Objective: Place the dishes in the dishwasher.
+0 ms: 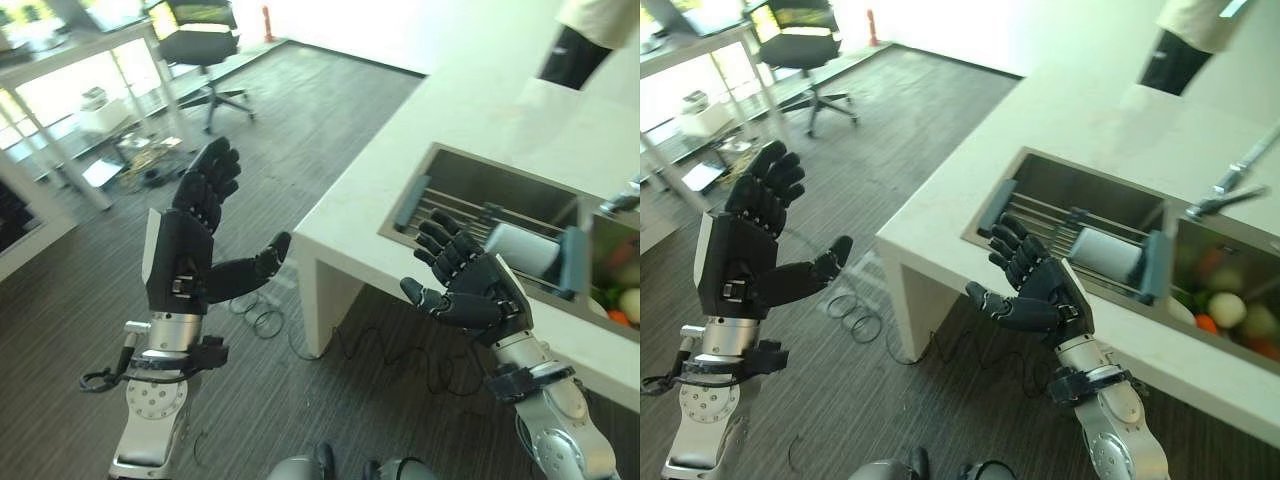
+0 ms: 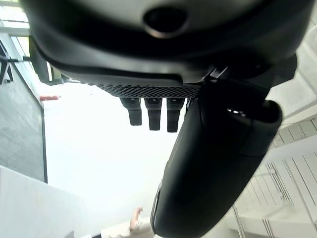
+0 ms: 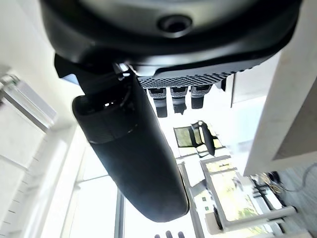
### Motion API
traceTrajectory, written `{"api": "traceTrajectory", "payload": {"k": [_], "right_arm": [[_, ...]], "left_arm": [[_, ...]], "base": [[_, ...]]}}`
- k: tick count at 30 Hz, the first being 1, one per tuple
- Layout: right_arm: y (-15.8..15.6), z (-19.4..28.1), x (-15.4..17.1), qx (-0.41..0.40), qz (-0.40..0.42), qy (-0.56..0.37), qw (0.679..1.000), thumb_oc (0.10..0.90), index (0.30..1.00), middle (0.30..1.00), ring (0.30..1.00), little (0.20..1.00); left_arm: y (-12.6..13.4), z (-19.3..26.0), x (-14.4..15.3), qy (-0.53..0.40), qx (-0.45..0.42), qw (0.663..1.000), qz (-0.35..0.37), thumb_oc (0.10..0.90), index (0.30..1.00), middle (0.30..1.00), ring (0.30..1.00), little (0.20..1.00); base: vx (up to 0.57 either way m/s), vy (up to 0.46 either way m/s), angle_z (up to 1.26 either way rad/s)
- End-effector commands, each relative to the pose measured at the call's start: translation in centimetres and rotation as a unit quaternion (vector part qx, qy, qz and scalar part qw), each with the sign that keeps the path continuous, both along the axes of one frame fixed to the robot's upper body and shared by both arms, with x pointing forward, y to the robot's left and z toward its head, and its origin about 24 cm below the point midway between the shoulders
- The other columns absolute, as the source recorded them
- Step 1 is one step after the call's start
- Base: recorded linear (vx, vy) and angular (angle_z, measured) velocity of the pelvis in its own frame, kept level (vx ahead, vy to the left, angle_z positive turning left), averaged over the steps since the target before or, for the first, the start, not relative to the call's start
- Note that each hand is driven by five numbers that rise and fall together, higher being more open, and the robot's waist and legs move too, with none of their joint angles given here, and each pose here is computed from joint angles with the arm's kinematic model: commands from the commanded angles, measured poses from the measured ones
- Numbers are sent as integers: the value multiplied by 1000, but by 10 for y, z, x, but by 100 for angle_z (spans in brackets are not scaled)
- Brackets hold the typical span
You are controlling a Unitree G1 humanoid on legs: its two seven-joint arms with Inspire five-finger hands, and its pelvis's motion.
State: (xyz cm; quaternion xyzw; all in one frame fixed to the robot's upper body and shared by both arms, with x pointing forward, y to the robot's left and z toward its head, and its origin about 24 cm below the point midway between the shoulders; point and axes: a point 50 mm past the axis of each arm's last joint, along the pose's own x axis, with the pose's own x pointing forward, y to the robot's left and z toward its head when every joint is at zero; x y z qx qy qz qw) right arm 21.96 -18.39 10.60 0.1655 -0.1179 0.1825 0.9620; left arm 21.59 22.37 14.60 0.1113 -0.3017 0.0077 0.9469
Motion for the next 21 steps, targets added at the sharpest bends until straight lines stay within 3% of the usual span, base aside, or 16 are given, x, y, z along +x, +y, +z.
{"api": "traceTrajectory", "payload": {"k": [1,7,12,18,21], "right_arm": [[4,46,1,33,11,-140,990,800,900,900,900,900],[2,63,11,-15,-5,-161,987,800,900,900,900,900],[-6,66,5,-25,-9,-165,986,800,900,900,900,900],[-3,60,3,-36,-13,-156,987,800,900,900,900,900],[-5,59,-1,-53,-22,-152,987,800,900,900,900,900]], "left_arm": [[-2,50,-17,-145,22,989,-26,800,900,900,900,900],[-7,52,-8,-146,-26,988,-35,800,900,900,900,900],[-9,41,-10,-113,-66,989,-63,800,900,900,900,900],[-6,33,-16,-94,-83,989,-75,800,900,900,900,900],[-10,30,-12,-75,-111,983,-129,800,900,900,900,900]], "base": [[75,-304,-67],[177,-482,-11],[144,-251,-44],[107,15,-9],[305,292,-2]]}}
